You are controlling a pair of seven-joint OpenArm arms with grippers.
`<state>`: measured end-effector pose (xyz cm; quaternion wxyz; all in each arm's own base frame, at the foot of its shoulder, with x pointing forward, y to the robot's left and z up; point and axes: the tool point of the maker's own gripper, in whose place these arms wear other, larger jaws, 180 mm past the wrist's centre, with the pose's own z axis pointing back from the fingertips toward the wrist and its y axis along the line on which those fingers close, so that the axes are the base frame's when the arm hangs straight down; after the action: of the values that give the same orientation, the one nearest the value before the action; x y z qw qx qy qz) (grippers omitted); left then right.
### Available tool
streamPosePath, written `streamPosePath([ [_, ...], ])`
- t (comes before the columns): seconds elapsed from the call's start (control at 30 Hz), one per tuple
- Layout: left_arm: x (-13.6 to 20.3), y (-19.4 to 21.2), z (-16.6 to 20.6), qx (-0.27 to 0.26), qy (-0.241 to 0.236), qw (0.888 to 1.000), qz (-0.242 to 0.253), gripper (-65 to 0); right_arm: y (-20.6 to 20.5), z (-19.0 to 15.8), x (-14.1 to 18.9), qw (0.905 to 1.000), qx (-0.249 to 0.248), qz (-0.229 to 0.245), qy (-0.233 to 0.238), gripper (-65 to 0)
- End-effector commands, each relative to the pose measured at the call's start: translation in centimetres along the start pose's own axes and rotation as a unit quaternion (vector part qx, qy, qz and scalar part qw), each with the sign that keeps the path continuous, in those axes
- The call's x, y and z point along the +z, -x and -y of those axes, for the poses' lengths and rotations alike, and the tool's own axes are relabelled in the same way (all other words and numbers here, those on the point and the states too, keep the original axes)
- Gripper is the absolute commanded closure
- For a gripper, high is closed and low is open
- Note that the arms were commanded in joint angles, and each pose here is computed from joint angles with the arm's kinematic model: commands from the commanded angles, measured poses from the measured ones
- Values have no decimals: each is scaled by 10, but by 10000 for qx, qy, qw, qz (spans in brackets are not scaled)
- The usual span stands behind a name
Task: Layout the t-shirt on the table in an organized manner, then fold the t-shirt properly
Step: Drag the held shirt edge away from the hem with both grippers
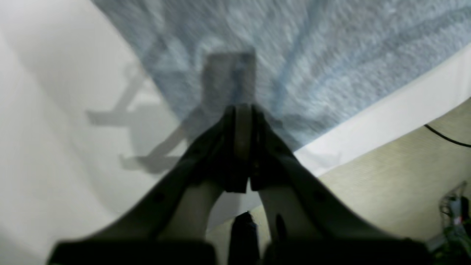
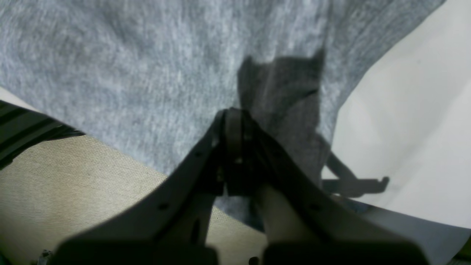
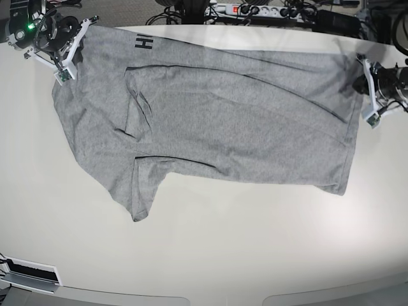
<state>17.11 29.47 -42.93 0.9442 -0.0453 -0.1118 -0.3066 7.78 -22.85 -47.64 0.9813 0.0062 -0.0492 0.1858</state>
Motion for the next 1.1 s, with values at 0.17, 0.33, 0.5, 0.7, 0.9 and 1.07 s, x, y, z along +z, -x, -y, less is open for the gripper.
streamPosePath([
  [0.17,-22,9,4,41,35,10000,-37,0,9,1,1,9998,-33,-180,-25,0],
  [0.33,-22,28,12,-129,281,9985,-461,0,10,-1,1,9997,68,-201,-80,0],
  [0.5,-22,47,28,-250,601,9955,-691,0,12,-1,1,9996,67,-275,-79,0],
  [0.7,-20,66,38,-254,752,9929,-889,0,15,-2,2,9991,190,-342,-130,0],
  [0.9,-13,71,29,-328,703,9919,-1003,0,25,5,4,9981,222,-579,-50,0],
  [1.07,-2,68,30,-404,872,9899,-1044,0,27,18,8,9976,199,-646,119,0],
])
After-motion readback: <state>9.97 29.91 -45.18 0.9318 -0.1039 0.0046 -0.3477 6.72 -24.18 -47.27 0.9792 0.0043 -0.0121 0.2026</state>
